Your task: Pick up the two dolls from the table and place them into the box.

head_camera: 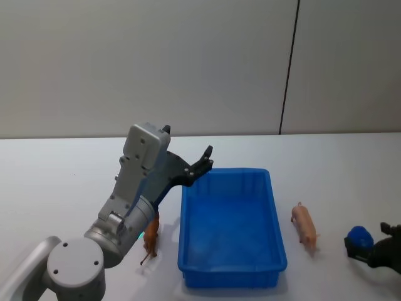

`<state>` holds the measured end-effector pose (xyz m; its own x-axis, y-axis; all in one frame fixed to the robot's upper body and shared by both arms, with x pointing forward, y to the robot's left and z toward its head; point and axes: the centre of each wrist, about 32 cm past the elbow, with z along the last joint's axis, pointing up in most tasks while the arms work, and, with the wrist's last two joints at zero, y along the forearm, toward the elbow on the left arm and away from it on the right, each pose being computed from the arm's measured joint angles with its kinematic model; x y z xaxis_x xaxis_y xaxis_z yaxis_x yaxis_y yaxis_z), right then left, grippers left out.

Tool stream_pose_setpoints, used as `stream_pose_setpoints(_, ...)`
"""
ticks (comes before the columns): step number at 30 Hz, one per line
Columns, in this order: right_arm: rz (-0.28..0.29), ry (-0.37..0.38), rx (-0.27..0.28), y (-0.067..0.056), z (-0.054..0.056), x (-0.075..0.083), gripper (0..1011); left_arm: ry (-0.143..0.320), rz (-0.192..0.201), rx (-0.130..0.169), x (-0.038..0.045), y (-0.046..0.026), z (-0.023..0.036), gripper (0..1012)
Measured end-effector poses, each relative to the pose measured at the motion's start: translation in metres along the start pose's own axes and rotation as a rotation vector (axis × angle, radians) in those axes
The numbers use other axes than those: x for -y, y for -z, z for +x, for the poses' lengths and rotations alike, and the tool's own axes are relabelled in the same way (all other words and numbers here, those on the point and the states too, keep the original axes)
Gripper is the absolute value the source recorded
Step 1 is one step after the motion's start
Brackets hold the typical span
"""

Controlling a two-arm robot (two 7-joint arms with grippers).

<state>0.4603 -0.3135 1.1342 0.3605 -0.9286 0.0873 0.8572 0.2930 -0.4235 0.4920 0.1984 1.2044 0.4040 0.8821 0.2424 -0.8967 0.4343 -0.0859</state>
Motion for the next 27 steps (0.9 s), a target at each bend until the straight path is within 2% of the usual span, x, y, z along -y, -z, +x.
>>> stream_pose_setpoints(6, -0.034, -0.011, -0.016, 0.006, 0.001, -0.005, 1001, 0.000, 0.000, 0.000, 0.0000, 0.0000, 0.0000, 1001)
stream_pose_setpoints(9, -0.046, -0.014, -0.024, 0.009, 0.001, -0.008, 962, 0.000, 0.000, 0.000, 0.0000, 0.0000, 0.0000, 1001)
stream_pose_setpoints(10, -0.050, -0.016, -0.029, 0.010, 0.000, -0.009, 916, 0.000, 0.000, 0.000, 0.0000, 0.0000, 0.0000, 1001)
stream_pose_setpoints(13, -0.054, -0.019, -0.035, 0.011, 0.000, -0.010, 868, 0.000, 0.000, 0.000, 0.0000, 0.0000, 0.0000, 1001)
stream_pose_setpoints(19, -0.052, -0.026, -0.052, 0.013, -0.001, -0.013, 676, 0.000, 0.000, 0.000, 0.0000, 0.0000, 0.0000, 1001)
stream_pose_setpoints(20, -0.052, -0.026, -0.052, 0.013, -0.001, -0.013, 676, 0.000, 0.000, 0.000, 0.0000, 0.0000, 0.0000, 1001)
stream_pose_setpoints(22, -0.047, -0.027, -0.054, 0.014, -0.002, -0.014, 577, 0.000, 0.000, 0.000, 0.0000, 0.0000, 0.0000, 1001)
stream_pose_setpoints(27, -0.029, -0.023, -0.049, 0.014, -0.003, -0.014, 495, 0.000, 0.000, 0.000, 0.0000, 0.0000, 0.0000, 1001)
